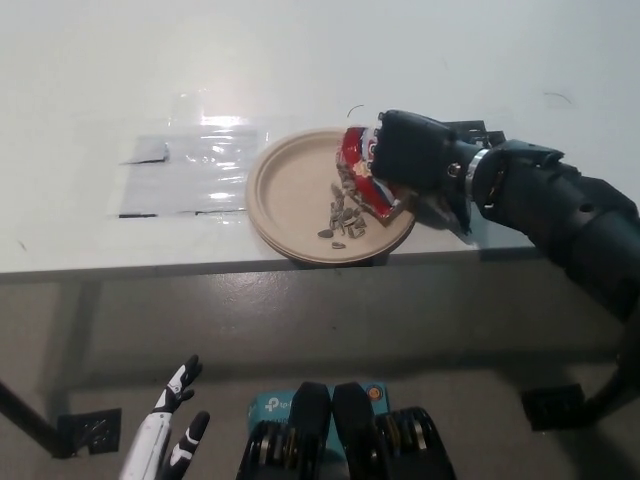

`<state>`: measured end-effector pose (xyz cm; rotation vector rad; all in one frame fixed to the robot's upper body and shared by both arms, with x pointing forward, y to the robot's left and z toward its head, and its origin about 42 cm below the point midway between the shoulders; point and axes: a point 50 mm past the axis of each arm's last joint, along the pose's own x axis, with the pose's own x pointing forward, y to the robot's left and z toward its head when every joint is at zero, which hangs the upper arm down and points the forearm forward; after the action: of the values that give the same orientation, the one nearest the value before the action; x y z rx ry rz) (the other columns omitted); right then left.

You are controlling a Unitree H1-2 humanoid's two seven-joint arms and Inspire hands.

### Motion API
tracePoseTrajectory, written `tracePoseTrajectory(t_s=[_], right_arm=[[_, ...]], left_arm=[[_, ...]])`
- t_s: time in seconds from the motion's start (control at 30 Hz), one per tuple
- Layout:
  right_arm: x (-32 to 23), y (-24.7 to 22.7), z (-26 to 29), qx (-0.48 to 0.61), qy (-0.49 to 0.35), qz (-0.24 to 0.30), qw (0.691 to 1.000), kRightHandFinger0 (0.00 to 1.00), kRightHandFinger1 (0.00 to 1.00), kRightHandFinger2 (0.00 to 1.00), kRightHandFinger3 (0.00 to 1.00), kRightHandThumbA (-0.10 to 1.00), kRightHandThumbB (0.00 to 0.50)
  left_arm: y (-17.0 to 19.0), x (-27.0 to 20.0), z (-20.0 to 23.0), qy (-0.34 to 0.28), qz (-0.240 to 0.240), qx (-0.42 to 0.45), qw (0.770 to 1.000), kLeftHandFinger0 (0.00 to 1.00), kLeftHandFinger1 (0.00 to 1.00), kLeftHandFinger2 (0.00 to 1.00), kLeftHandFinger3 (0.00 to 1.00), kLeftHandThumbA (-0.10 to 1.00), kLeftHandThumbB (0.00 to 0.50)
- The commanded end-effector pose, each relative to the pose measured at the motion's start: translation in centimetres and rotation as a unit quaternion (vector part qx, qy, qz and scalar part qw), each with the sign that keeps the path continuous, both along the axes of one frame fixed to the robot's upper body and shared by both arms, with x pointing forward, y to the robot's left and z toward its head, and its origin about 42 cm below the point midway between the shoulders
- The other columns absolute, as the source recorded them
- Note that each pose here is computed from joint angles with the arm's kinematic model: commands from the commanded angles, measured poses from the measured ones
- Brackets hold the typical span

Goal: The robot picks up a small bag of sunflower seeds on the right hand side and take it to the empty plate on the left hand side then pours some sunflower seeds on to the plate.

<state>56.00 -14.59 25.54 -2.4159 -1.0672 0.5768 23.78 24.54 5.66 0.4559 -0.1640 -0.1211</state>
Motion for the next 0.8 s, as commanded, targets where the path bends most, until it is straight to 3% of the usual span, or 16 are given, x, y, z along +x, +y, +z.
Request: tracePoseTrajectory(t_s=[0.0, 0.07, 0.1, 0.13, 0.17, 0.2, 0.23, 0.27, 0.37, 0.47, 0.5, 0.53, 0.57, 0.6, 0.67, 0.77], right_arm=[[1.7, -2.0, 5.9, 0.039, -0.053, -0.016, 0.998, 0.00, 0.00, 0.07, 0.10, -0.10, 0.379], [1.8, -2.3, 6.2, 0.049, -0.061, -0.018, 0.997, 0.00, 0.00, 0.04, 0.16, -0.10, 0.370], [1.8, -2.4, 6.7, 0.057, -0.069, -0.014, 0.996, 0.00, 0.00, 0.01, 0.11, -0.10, 0.369], [2.0, -2.7, 7.6, 0.076, -0.063, -0.031, 0.995, 0.00, 0.00, 0.01, 0.20, -0.09, 0.385], [2.1, -2.7, 7.9, 0.078, -0.069, -0.032, 0.994, 0.00, 0.00, 0.00, 0.20, -0.09, 0.390], [2.2, -2.9, 8.4, 0.096, -0.062, -0.037, 0.993, 0.00, 0.00, 0.00, 0.25, 0.00, 0.434], [2.2, -3.1, 8.7, 0.095, -0.070, -0.036, 0.992, 0.00, 0.00, 0.00, 0.19, 0.09, 0.475], [2.2, -3.3, 8.9, 0.098, -0.082, -0.032, 0.991, 0.00, 0.00, 0.00, 0.15, 0.12, 0.481], [2.1, -4.1, 9.2, 0.111, -0.091, -0.021, 0.989, 0.00, 0.00, 0.02, 0.03, 0.03, 0.413], [2.1, -4.4, 9.2, 0.112, -0.096, -0.019, 0.989, 0.00, 0.00, 0.14, 0.00, -0.05, 0.354], [2.1, -4.6, 9.2, 0.125, -0.088, -0.020, 0.988, 0.00, 0.00, 0.17, 0.03, 0.01, 0.380], [2.1, -4.8, 9.1, 0.136, -0.083, -0.027, 0.987, 0.00, 0.00, 0.18, 0.04, -0.02, 0.363], [2.0, -5.0, 9.0, 0.145, -0.083, -0.023, 0.986, 0.00, 0.00, 0.19, 0.04, 0.04, 0.406], [2.0, -5.0, 8.9, 0.141, -0.089, -0.022, 0.986, 0.00, 0.00, 0.19, 0.04, 0.09, 0.406], [2.0, -5.3, 8.7, 0.148, -0.088, -0.024, 0.985, 0.00, 0.00, 0.23, 0.06, -0.03, 0.357], [2.0, -5.6, 8.3, 0.149, -0.088, -0.030, 0.985, 0.00, 0.00, 0.24, 0.05, -0.01, 0.360]], left_arm=[[0.4, 0.3, 1.0, -0.031, -0.010, 0.003, 0.999, 0.95, 1.00, 1.00, 1.00, 1.00, 0.100], [0.4, 0.3, 0.9, -0.030, -0.010, 0.003, 0.999, 0.95, 1.00, 1.00, 1.00, 1.00, 0.101], [0.5, 0.3, 1.0, -0.031, -0.009, 0.004, 0.999, 0.95, 1.00, 1.00, 1.00, 1.00, 0.100], [0.5, 0.3, 0.9, -0.031, -0.009, 0.007, 0.999, 0.94, 1.00, 1.00, 1.00, 1.00, 0.104], [0.5, 0.3, 0.9, -0.031, -0.009, 0.008, 0.999, 0.94, 1.00, 1.00, 1.00, 1.00, 0.104], [0.4, 0.2, 1.0, -0.030, -0.009, 0.009, 0.999, 0.94, 1.00, 1.00, 1.00, 1.00, 0.113], [0.4, 0.2, 1.0, -0.030, -0.009, 0.008, 0.999, 0.95, 1.00, 1.00, 1.00, 1.00, 0.113], [0.4, 0.2, 0.9, -0.030, -0.008, 0.006, 1.000, 0.95, 1.00, 1.00, 1.00, 1.00, 0.111], [0.4, 0.2, 1.0, -0.031, -0.008, 0.006, 0.999, 0.95, 1.00, 1.00, 1.00, 1.00, 0.103], [0.4, 0.1, 0.9, -0.031, -0.008, 0.005, 0.999, 0.96, 1.00, 1.00, 1.00, 1.00, 0.095], [0.4, 0.1, 0.9, -0.031, -0.008, 0.007, 0.999, 0.96, 1.00, 1.00, 1.00, 1.00, 0.098], [0.4, 0.1, 0.9, -0.031, -0.008, 0.008, 0.999, 0.96, 1.00, 1.00, 1.00, 1.00, 0.104], [0.4, 0.1, 0.9, -0.030, -0.008, 0.008, 0.999, 0.96, 1.00, 1.00, 1.00, 1.00, 0.107], [0.4, 0.0, 0.9, -0.031, -0.007, 0.008, 0.999, 0.96, 1.00, 1.00, 1.00, 1.00, 0.114], [0.4, 0.0, 0.9, -0.032, -0.007, 0.008, 0.999, 0.96, 1.00, 1.00, 1.00, 1.00, 0.115], [0.4, 0.0, 0.9, -0.031, -0.008, 0.009, 0.999, 0.96, 1.00, 1.00, 1.00, 1.00, 0.113]])
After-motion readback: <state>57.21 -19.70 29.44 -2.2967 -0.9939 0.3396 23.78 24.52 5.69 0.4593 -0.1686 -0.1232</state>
